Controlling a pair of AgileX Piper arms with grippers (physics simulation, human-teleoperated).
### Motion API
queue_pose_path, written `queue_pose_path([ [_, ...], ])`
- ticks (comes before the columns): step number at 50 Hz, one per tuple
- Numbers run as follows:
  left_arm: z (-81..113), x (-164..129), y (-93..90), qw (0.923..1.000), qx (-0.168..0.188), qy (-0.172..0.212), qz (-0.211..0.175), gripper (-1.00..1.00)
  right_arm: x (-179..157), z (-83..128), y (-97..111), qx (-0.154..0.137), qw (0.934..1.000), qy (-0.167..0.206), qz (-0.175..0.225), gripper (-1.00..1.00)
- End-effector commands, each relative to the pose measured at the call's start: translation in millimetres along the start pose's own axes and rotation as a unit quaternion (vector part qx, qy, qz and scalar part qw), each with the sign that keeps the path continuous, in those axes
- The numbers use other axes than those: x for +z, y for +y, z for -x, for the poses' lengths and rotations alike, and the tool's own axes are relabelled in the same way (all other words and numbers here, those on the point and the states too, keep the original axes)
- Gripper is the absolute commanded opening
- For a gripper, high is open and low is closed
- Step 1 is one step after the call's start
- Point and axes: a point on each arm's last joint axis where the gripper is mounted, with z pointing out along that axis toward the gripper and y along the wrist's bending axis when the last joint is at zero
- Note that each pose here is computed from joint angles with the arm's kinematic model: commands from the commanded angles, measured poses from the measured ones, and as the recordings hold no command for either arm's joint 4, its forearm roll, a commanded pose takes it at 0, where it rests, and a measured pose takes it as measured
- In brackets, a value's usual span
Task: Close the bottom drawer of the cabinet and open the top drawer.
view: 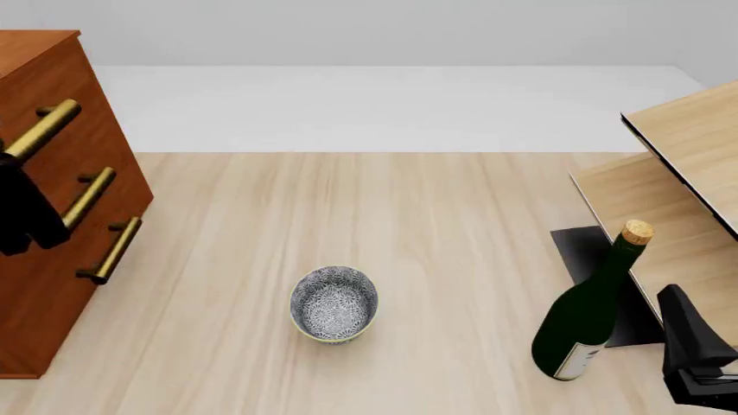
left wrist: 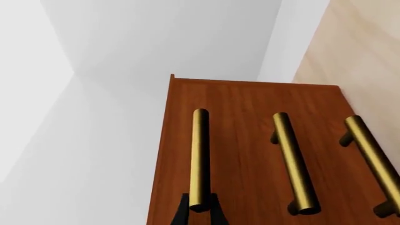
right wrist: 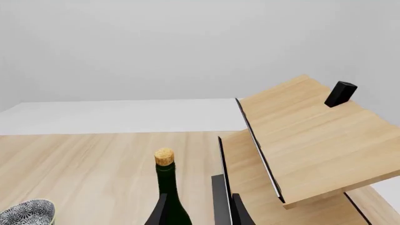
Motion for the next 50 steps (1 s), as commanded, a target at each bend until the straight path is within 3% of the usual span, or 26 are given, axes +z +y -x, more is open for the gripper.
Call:
queue_pose_path([
  [1,-1.8,0,-4.2,1.0,0.003,0.005,-0.007,-1.0,0,0,0,0.001,1.0,0.0,0.0,1.0],
  [36,23.5,-10,6.4,0.9986,0.01,-0.051,0.011,-1.0,0,0,0,0.002,1.0,-0.001,0.0,1.0],
  [50,31.7,-13,2.0,0.9974,0.012,-0.071,0.006,-1.0,0,0,0,0.003,1.0,0.0,0.0,1.0],
])
